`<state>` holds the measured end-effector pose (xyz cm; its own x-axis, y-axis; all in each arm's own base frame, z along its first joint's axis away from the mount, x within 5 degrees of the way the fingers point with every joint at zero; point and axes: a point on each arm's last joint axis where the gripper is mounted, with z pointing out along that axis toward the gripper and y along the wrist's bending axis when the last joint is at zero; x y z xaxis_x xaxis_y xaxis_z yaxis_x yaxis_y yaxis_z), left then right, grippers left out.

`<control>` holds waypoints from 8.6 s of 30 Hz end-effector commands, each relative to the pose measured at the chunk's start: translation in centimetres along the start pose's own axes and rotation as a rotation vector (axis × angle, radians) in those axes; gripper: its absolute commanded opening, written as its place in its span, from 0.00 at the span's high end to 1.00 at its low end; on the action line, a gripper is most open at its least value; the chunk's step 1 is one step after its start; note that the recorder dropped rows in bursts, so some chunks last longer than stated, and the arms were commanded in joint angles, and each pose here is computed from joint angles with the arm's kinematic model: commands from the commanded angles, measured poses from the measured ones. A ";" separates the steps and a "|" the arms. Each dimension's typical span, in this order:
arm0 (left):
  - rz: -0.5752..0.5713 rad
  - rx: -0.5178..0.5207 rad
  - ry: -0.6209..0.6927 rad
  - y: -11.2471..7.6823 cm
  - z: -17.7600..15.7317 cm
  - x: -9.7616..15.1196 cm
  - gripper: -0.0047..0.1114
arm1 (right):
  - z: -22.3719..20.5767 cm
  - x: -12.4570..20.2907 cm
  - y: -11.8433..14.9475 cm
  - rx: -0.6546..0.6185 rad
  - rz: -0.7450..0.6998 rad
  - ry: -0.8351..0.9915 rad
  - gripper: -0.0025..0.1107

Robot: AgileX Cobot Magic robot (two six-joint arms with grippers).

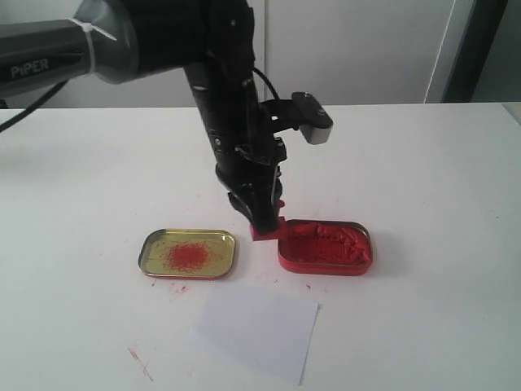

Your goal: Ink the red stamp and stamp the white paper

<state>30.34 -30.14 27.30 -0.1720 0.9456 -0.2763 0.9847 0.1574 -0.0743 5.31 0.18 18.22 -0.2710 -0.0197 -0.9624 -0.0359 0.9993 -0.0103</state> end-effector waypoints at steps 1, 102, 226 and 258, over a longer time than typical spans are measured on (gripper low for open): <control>-0.047 0.099 0.039 -1.3 -1.3 2.6 0.96 | 0.0 0.0 0.0 0.002 0.004 -0.014 0.98; -0.138 0.096 0.101 -4.1 12.7 7.9 0.96 | 0.0 0.0 0.0 0.002 0.004 -0.014 0.98; -0.241 0.382 -0.103 -0.6 10.1 5.7 0.96 | 0.0 0.0 0.0 0.001 0.034 -0.014 0.98; -0.348 0.514 -0.177 1.8 10.7 7.6 0.96 | 0.0 0.0 0.0 0.001 0.034 -0.014 0.98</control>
<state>30.55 -25.68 14.55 -0.5233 0.7989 -0.2965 0.7497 0.2663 -0.6058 5.31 0.18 18.22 -0.2719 0.0090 -0.9623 -0.0281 0.9995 0.0173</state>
